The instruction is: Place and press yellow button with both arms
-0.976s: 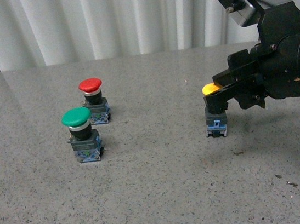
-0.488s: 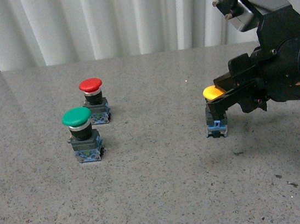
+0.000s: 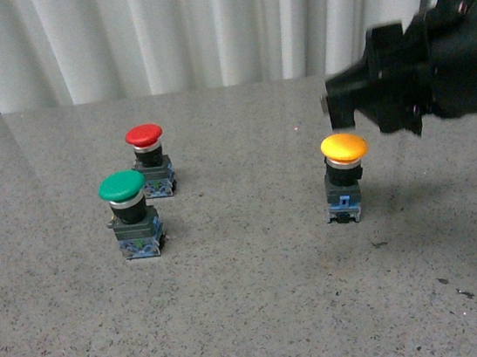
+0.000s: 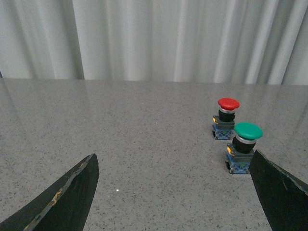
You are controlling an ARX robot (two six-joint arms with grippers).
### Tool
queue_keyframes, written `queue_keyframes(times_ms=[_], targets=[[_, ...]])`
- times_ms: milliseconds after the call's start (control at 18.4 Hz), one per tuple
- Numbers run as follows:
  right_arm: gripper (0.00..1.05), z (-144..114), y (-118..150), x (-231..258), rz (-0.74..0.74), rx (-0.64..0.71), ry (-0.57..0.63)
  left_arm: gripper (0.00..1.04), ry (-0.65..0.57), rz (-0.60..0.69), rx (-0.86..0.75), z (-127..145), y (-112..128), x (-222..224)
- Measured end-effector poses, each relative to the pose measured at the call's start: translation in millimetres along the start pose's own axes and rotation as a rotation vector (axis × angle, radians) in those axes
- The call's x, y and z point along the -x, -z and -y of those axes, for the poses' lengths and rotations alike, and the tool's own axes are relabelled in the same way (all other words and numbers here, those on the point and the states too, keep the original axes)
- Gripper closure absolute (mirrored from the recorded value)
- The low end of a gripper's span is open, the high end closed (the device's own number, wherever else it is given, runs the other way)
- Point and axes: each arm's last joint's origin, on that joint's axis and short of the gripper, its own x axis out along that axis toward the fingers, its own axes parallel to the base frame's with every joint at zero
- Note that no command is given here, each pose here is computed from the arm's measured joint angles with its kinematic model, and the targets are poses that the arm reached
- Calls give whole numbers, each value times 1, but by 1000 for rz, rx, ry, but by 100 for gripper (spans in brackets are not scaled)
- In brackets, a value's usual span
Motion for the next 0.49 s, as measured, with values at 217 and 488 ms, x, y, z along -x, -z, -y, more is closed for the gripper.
queue_keyframes(times_ms=[217, 488], targets=[[103, -10, -22, 20, 107, -47, -53, 7, 0, 0, 0, 0, 0, 0], [103, -10, -26, 37, 122, -69, -38, 7, 0, 0, 0, 0, 0, 0]])
